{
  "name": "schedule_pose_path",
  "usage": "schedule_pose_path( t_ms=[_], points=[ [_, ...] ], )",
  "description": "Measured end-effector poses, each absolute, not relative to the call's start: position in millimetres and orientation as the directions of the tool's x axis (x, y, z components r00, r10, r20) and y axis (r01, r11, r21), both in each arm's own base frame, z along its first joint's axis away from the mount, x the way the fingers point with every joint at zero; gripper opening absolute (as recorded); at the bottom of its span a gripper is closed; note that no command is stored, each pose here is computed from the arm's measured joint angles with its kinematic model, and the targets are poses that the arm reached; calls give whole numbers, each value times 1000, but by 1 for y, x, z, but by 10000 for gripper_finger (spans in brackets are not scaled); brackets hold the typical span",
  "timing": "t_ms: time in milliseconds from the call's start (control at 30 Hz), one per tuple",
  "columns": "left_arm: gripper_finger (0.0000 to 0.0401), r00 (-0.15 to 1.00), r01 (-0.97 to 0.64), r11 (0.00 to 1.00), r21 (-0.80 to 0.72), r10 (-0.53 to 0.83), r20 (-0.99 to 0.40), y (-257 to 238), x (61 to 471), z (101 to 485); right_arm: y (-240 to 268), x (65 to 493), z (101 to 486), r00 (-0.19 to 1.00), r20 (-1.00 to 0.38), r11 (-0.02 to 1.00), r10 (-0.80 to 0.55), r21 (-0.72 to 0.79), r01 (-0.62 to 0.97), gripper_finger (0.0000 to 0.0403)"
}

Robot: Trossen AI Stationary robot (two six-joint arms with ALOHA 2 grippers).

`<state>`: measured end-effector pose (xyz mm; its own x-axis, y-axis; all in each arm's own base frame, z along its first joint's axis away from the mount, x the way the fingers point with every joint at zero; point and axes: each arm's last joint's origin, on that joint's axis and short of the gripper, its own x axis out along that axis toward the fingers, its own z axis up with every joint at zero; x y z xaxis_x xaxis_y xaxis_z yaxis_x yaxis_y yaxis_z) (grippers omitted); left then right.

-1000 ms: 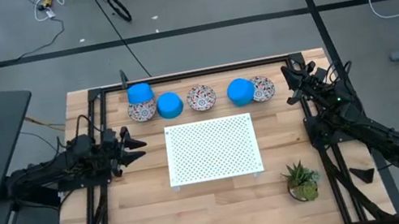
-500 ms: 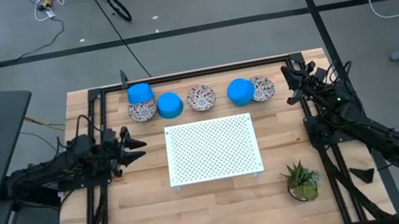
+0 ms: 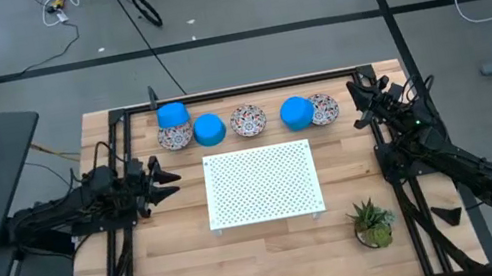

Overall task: Pick & Place Mini bowls
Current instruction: Put the right blue bowl on the shelf

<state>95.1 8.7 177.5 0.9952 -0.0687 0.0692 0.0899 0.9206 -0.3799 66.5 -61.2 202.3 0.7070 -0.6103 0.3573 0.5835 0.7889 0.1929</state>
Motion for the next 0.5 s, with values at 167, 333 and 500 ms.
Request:
schedule_pose_path(
  t_ms=[167, 333, 500],
  points=[
    [181, 995, 90, 920, -380, -69, 69, 9, 95, 177, -61, 66, 205, 700, 382, 797, -604, 287, 531, 11],
    [181, 995, 90, 921, -380, -69, 69, 9, 95, 177, -60, 66, 205, 716, 386, 813, -582, 278, 511, 11],
    [181, 995, 90, 920, -380, -69, 69, 9, 95, 177, -57, 65, 213, 721, 419, 827, -552, 161, 539, 18]
  ],
)
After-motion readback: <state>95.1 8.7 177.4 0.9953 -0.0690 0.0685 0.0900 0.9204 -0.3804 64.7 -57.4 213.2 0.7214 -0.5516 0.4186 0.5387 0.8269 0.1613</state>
